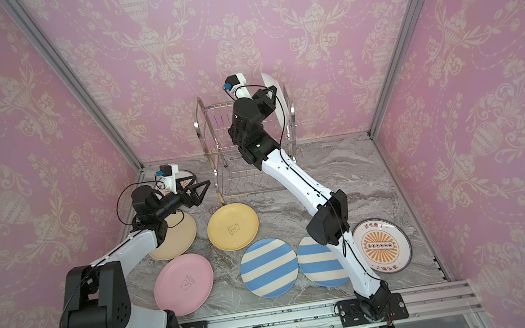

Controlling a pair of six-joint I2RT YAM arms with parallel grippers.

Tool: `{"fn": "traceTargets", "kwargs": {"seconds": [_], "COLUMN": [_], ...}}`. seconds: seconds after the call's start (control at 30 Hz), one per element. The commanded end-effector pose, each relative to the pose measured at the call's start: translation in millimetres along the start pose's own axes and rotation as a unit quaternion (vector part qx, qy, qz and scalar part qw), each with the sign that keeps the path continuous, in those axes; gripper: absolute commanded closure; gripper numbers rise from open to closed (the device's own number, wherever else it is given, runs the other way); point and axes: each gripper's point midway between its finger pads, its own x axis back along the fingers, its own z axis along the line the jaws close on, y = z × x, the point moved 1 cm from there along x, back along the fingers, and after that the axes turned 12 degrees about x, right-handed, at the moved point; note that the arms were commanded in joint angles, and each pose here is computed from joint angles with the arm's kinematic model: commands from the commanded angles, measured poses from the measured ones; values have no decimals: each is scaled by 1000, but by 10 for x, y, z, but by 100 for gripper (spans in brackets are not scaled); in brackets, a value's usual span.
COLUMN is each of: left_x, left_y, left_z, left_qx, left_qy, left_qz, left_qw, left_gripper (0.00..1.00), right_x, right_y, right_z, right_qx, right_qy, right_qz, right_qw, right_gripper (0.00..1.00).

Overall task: Load plates into a dish rack
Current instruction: Place the plate on the dish rack.

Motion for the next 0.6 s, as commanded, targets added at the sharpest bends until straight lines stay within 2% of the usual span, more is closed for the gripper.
{"fn": "traceTargets", "kwargs": {"seconds": [0.0, 0.57], "left_x": [25, 49], "left_y": [138, 136], "left_z": [-90, -54], "left_qx": [-16, -10], "left_qy": [-17, -17], "left_qz": [-8, -9], "left_qw": [1000, 1000], "left_gripper": [1, 1], "right_x": [-3, -40], "right_y": [-44, -140], "right_z": [-487, -233], "right_qx": [-87, -89], "right_qy": [-10, -2], "right_qz": [-6, 21], "right_qw": [996, 996], "right_gripper": [100, 100]}}
